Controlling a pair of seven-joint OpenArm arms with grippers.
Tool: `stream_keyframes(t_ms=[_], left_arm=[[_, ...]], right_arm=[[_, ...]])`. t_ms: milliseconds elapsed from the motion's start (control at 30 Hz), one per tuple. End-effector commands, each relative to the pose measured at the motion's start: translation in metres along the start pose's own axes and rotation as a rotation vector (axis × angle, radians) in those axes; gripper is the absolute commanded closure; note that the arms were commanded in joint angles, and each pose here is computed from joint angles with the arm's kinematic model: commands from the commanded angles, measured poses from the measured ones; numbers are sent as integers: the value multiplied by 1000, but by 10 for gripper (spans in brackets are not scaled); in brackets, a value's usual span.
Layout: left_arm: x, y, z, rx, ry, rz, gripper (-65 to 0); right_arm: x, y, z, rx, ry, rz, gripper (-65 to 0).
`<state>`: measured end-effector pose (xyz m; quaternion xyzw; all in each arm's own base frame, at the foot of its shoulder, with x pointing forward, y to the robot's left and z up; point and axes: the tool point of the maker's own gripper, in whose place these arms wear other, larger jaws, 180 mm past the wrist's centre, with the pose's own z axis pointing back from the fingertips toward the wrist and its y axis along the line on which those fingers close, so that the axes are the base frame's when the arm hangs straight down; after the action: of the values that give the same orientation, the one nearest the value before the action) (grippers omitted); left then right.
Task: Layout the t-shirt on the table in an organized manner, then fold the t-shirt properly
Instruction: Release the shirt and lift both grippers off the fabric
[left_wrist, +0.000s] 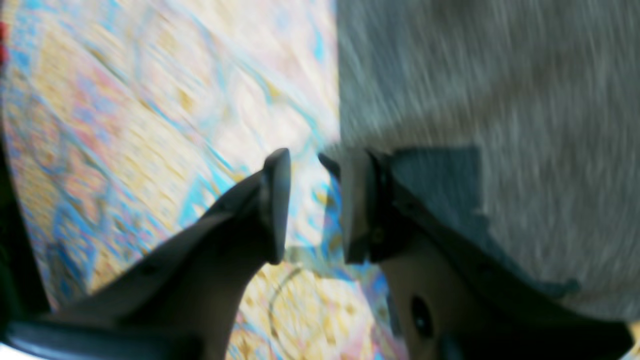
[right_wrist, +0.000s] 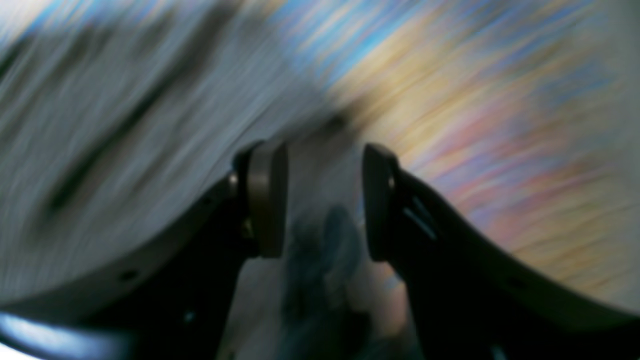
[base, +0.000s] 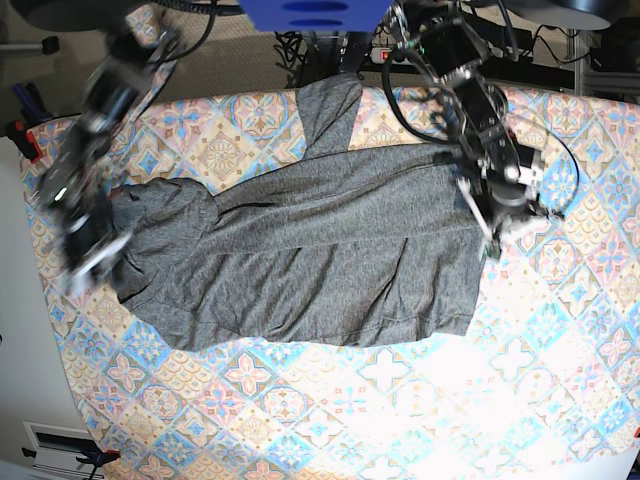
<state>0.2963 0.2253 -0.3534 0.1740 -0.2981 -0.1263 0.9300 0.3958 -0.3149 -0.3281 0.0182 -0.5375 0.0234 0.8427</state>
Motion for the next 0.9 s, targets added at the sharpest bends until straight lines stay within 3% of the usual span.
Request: stream_keyframes(t_ms=[0,167,333,467,600,700,867], left_arm=[[24,8,5,22,-66,16,-221],[60,21,9,46,-139,35,-343],[80,2,-10,-26,-137,8,-345],[88,-3,-3,-24,-165,-27,-345],[73,-7,9,-7,-166,-49,-345],[49,-13,16,-10,-139,-58,-345],[11,-36,27,-95,-127,-21,-345]], right_arm=[[11,9,-6,36,-34,-9,-234],[30,7,-24,60,-46,-25,-234],[33,20,-44,111,-41,-53,-234],[34,21,-44,113,-54,-57,-234],[32,17,-41,102,-53,-64,-233],[13,-4,-20,38,-48,-76,-233],[17,-38,22,-84,-103,-45,-233]])
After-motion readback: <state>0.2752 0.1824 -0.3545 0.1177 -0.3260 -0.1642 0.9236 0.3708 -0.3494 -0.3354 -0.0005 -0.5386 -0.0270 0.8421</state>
